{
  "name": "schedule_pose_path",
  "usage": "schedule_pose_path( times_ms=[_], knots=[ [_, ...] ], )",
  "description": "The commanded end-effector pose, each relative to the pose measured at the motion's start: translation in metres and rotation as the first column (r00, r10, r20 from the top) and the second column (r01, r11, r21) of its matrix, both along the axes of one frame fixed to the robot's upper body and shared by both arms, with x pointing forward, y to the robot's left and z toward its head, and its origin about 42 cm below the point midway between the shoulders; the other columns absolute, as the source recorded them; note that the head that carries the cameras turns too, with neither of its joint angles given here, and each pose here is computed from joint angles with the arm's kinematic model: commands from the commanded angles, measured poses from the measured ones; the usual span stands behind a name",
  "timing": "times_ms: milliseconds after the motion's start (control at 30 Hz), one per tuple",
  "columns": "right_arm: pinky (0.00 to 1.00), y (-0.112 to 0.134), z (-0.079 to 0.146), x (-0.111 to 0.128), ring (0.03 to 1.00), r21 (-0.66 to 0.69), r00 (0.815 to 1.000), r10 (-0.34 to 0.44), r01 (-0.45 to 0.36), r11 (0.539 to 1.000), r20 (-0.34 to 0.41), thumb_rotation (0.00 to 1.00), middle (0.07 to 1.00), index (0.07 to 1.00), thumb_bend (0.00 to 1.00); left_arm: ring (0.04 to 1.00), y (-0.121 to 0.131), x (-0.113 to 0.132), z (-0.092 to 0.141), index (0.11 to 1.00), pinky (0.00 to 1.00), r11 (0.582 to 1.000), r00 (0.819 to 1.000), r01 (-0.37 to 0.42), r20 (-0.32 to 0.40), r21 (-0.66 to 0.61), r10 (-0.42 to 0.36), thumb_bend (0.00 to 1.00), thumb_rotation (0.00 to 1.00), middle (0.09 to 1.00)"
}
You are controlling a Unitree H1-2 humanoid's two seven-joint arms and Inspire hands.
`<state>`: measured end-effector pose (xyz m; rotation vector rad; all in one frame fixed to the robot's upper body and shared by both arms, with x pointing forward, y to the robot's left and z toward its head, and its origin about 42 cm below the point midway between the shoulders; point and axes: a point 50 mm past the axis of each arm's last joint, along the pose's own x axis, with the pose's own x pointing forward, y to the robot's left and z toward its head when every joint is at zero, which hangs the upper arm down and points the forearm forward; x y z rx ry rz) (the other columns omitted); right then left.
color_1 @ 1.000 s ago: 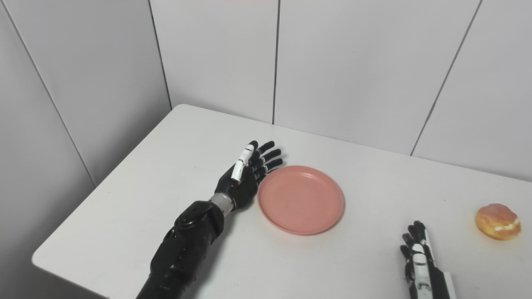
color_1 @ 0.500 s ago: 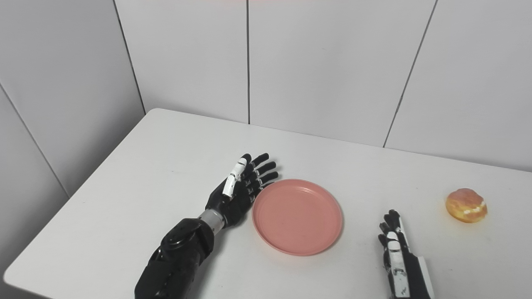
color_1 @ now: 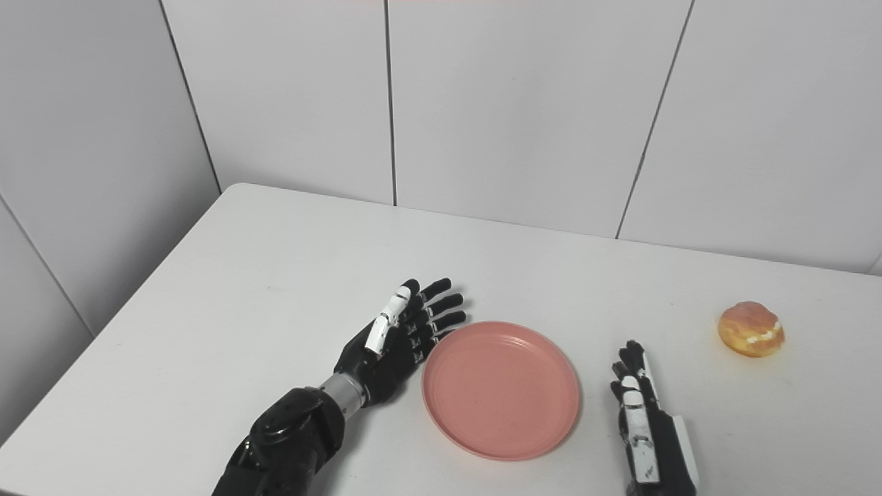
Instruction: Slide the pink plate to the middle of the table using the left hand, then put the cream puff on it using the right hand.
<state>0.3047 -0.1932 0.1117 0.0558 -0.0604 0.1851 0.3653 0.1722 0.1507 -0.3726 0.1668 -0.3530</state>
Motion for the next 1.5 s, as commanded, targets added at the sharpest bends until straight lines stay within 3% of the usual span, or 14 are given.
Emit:
schedule_pose_path(
  times_ms=[0,267,533,867,967,1133,1400,1467],
  knots=[
    [1.0,0.012,-0.021,-0.015,1.0,0.027,0.996,0.025,-0.022,0.999,-0.083,1.0,1.0,1.0,0.24,0.901,-0.006,-0.003,0.001,0.914,0.9,1.0,1.0,0.018,-0.01,0.01,-0.018,0.38,1.0,0.912],
    [1.0,0.011,-0.019,-0.014,1.0,0.023,0.996,0.019,-0.017,1.0,-0.084,1.0,1.0,1.0,0.25,0.916,-0.005,-0.004,-0.002,0.931,0.92,1.0,1.0,-0.008,-0.007,0.006,0.008,0.39,1.0,0.929],
    [1.0,0.008,-0.019,-0.012,1.0,0.015,0.996,-0.007,0.008,1.0,-0.09,1.0,1.0,1.0,0.27,0.914,-0.001,-0.004,-0.001,0.918,0.93,0.996,0.996,-0.093,0.013,-0.015,0.094,0.39,1.0,0.919],
    [1.0,-0.002,0.002,-0.007,1.0,0.015,0.998,-0.055,0.055,0.998,-0.009,1.0,1.0,1.0,0.27,0.929,0.008,-0.012,0.002,0.928,0.95,0.99,0.988,-0.142,0.053,-0.005,0.142,0.4,1.0,0.929],
    [1.0,-0.006,0.012,-0.003,1.0,0.025,0.998,-0.062,0.062,0.998,0.019,1.0,1.0,1.0,0.27,0.923,0.01,-0.014,0.0,0.925,0.95,0.988,0.986,-0.155,0.054,0.0,0.155,0.4,1.0,0.926],
    [1.0,-0.018,0.039,0.006,0.986,-0.041,0.991,-0.104,0.108,0.993,0.088,1.0,1.0,1.0,0.34,0.919,0.017,-0.015,-0.01,0.925,0.93,0.985,0.984,-0.172,0.05,0.013,0.171,0.39,1.0,0.923],
    [0.95,-0.034,0.098,0.023,0.941,-0.145,0.958,-0.126,0.167,0.975,0.26,1.0,0.959,0.952,0.34,0.924,0.032,-0.022,-0.023,0.922,0.95,0.977,0.977,-0.207,0.063,0.047,0.204,0.41,1.0,0.927],
    [0.94,-0.037,0.11,0.028,0.944,-0.184,0.948,-0.124,0.184,0.966,0.294,1.0,0.955,0.949,0.39,0.929,0.038,-0.025,-0.027,0.925,0.96,0.975,0.975,-0.215,0.067,0.055,0.211,0.41,1.0,0.931]
  ],
)
